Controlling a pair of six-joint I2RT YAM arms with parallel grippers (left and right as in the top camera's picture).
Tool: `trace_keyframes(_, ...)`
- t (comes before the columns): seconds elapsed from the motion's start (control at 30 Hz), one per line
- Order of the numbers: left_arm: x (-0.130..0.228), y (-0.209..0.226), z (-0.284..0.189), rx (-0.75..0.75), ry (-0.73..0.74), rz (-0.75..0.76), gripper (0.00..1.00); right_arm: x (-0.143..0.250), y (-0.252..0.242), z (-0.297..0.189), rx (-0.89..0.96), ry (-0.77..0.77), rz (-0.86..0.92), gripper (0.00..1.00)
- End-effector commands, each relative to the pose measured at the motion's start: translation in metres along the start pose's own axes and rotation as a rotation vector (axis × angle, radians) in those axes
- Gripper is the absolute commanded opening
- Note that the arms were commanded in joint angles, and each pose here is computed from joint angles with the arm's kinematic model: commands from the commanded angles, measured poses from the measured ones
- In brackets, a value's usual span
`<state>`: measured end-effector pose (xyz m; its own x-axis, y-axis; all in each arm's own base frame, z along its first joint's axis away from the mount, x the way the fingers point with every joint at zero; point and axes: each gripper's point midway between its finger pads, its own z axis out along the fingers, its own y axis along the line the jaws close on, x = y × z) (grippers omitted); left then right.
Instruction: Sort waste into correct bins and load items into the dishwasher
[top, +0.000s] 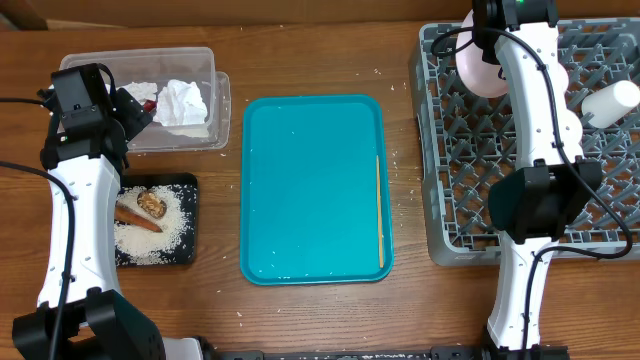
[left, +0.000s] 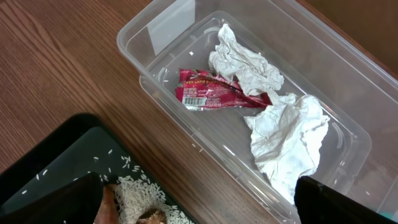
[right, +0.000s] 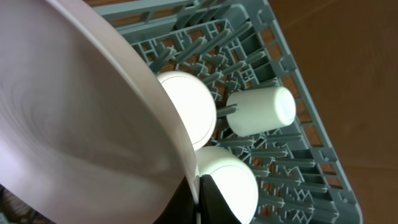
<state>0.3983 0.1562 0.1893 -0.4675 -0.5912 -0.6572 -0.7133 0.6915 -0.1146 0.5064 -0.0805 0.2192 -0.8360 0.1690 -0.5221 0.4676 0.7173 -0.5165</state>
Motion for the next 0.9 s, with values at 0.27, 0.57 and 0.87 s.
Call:
trace_keyframes(0.27,-0.001,-0.001,0.002,0.0,0.002,-0.017,0.99,-0.002,0.015,-0.025,-0.083,-0.03,0.002,0.05)
trace_keyframes(0.57,-0.001,-0.001,0.002,0.0,0.002,-0.016,1.0,0.007,0.029,-0.035,-0.12,-0.012,-0.039,0.08)
trace_keyframes(0.87,-0.001,-0.001,0.002,0.0,0.002,-0.016,1.0,0.005,0.001,-0.037,0.039,-0.042,0.031,0.04)
